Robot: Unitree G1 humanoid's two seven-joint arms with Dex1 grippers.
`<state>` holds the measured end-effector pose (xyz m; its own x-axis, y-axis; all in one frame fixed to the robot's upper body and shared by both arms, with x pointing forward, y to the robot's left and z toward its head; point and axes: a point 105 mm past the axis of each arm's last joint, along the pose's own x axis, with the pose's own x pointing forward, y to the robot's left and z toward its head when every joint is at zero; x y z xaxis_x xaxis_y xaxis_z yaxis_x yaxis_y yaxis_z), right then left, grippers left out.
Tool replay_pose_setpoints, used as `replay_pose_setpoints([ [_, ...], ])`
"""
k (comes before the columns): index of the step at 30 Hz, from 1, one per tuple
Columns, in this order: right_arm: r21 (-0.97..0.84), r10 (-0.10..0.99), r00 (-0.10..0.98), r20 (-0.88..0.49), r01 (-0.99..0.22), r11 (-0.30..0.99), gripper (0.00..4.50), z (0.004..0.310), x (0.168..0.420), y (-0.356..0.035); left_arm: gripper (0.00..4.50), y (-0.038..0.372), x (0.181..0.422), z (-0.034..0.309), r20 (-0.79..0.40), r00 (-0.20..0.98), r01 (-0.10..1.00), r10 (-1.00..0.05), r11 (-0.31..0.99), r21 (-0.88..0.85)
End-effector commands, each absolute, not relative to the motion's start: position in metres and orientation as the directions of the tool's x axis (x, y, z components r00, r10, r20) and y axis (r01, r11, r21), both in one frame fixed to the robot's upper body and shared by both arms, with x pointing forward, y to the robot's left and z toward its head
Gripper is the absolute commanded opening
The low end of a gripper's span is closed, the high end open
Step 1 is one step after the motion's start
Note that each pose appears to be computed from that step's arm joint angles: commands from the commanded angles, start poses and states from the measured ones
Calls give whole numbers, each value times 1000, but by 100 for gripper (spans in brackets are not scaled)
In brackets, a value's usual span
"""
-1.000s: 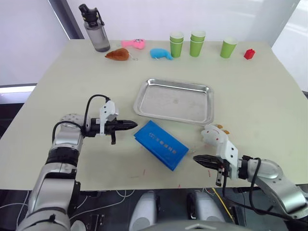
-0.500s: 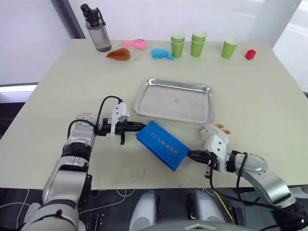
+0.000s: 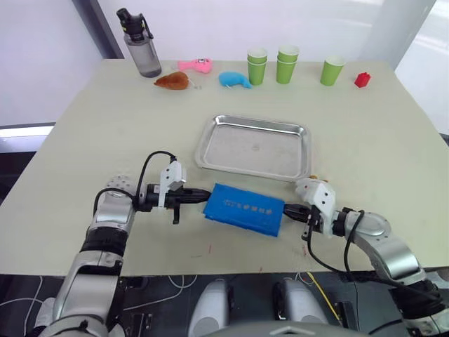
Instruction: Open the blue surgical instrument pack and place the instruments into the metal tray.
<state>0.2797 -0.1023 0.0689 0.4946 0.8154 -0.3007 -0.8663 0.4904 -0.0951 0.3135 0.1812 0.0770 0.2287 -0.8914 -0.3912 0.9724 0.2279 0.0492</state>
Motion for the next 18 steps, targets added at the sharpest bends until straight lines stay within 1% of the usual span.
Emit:
replay_pose_setpoints([
  [1,-152,827,509,-240,-861,486,0,83,292,-95,8,163,300,72,-373,170,985,-912,173,26],
  [3,-155,828,508,-237,-861,485,0,82,294,-94,8,161,297,71,-368,173,984,-914,177,23],
  [9,-159,834,498,-237,-867,472,0,82,293,-97,8,164,302,71,-367,224,974,-903,225,42],
  [18,-192,842,492,-221,-869,457,0,98,277,-123,8,189,307,77,-394,322,946,-861,307,103],
])
